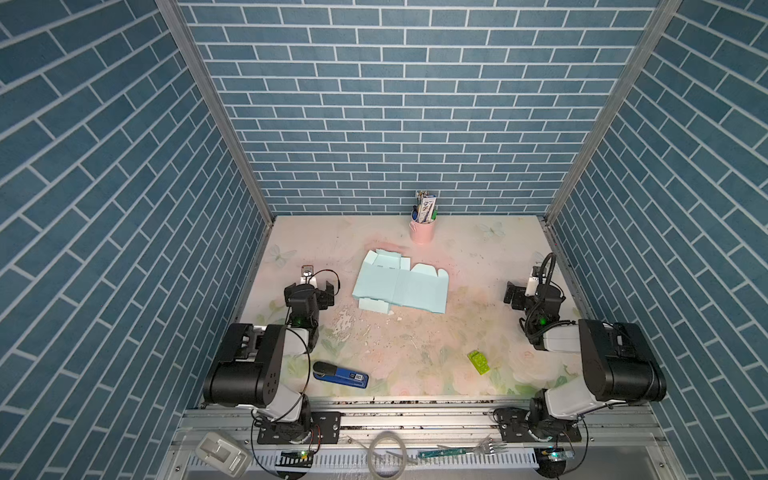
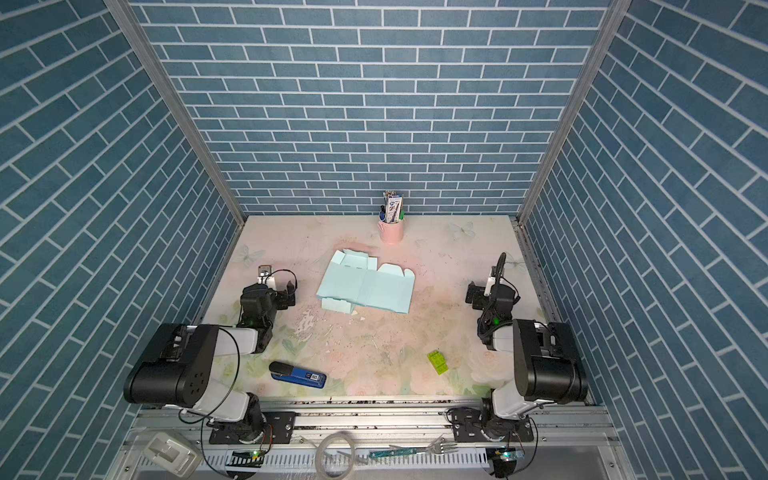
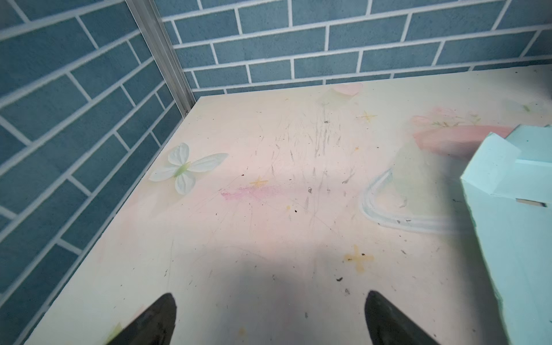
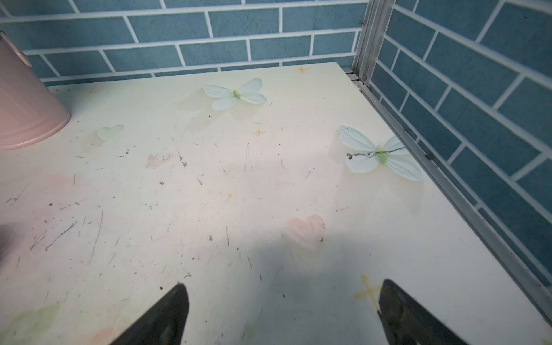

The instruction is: Fold the paper box

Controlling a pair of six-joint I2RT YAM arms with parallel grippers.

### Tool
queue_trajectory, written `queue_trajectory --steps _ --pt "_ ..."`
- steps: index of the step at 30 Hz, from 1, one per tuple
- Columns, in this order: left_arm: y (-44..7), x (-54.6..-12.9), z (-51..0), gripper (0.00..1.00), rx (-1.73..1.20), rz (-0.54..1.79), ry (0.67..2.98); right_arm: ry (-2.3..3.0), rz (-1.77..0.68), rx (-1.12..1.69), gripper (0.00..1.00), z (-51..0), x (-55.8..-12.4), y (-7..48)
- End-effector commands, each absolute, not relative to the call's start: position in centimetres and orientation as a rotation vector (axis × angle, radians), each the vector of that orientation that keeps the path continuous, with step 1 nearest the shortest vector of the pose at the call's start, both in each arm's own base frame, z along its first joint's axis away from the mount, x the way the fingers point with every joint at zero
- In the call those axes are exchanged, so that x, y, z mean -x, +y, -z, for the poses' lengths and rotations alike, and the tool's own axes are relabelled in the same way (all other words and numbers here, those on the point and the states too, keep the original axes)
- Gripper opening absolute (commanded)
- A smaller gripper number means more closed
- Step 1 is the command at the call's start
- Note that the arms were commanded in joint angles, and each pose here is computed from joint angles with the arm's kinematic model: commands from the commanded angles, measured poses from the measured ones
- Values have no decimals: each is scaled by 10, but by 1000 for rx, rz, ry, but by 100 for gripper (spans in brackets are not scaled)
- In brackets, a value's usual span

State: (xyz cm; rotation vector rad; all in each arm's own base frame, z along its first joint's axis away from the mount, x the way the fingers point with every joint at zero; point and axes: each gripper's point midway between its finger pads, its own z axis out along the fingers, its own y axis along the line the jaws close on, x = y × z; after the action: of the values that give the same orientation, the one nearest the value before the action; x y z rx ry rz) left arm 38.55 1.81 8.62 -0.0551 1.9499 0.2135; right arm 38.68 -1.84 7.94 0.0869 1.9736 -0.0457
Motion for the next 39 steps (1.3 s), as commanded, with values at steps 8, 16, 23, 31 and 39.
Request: queue_trajectory --steps 8,16,23,31,39 --pt "16 -392 -94 100 45 -219 1921 1938 81 -72 99 -89 -395 -23" --pt "16 -393 -94 100 46 -219 1920 1938 80 -72 99 -89 -395 -23" --pt "16 -393 -95 100 46 -219 1919 1938 81 -72 99 -89 -395 -23" --pt "16 -393 -95 100 47 -218 1919 1941 80 -74 99 -88 -395 -23" --pt "14 -393 -96 100 34 -230 1923 1943 78 -71 99 -88 -395 -22"
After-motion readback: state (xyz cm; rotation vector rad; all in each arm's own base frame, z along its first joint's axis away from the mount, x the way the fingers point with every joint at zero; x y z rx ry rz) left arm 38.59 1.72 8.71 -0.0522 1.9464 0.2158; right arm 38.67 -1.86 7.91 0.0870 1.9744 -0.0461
